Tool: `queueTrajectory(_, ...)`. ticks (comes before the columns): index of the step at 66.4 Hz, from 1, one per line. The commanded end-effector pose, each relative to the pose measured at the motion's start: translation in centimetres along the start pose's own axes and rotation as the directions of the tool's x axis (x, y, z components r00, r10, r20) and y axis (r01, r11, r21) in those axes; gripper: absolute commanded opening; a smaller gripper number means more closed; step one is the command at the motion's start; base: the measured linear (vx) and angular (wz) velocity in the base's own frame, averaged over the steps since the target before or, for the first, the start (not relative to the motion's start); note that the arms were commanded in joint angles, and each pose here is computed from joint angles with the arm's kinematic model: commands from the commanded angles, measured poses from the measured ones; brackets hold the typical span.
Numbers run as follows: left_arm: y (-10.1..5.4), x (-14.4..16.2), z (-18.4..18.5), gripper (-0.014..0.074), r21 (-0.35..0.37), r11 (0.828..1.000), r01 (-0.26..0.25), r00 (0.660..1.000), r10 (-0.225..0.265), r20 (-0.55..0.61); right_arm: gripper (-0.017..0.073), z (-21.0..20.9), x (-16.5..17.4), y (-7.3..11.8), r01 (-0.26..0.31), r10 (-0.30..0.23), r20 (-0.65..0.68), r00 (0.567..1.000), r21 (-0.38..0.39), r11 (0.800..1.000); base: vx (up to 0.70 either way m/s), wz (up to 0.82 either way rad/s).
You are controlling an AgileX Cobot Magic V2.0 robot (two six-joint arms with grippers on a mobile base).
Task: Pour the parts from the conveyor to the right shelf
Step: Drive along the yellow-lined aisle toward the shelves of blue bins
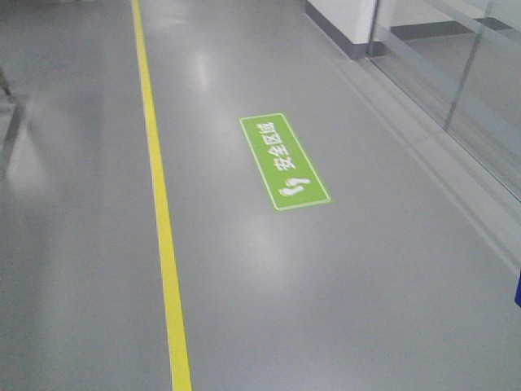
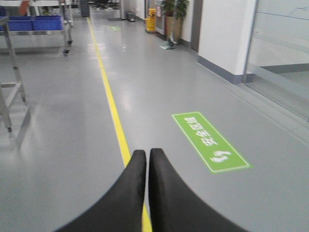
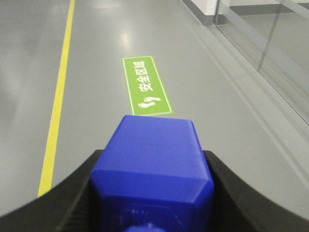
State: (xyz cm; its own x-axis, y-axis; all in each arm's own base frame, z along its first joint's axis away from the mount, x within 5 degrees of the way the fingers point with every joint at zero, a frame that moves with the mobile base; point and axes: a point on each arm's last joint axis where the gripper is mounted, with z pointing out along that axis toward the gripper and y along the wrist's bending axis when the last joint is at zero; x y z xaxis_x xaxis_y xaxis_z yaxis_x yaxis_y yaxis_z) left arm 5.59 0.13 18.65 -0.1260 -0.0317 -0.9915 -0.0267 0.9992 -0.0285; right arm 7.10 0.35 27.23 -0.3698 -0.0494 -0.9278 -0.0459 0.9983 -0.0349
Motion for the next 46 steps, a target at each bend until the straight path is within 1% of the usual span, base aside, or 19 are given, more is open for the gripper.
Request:
queueTrajectory(1, -0.08, -1.35, -0.28, -0.0006, 0.011, 1.0, 0.015, 0.994, -0.016, 0.103, -0.0005, -0.3, -1.41, -0.22, -0.002, 0.0, 0.089, 0.996, 0.023, 1.0, 0.65, 0.36)
queueTrajectory(28, -0.08, -1.35, -0.28, -0.0006, 0.011, 1.0, 0.015, 0.994, -0.016, 0.103, -0.0005, -0.3, -1.41, -0.22, -0.002, 0.0, 0.089, 0.996, 0.023, 1.0, 0.68, 0.39)
queueTrajectory(46, -0.08, -1.35, -0.28, -0.0006, 0.011, 1.0, 0.015, 0.994, -0.016, 0.103, -0.0005, -0.3, -1.41, -0.23, 0.0, -0.002, 0.089, 0.996, 0.024, 1.0, 0.73, 0.22)
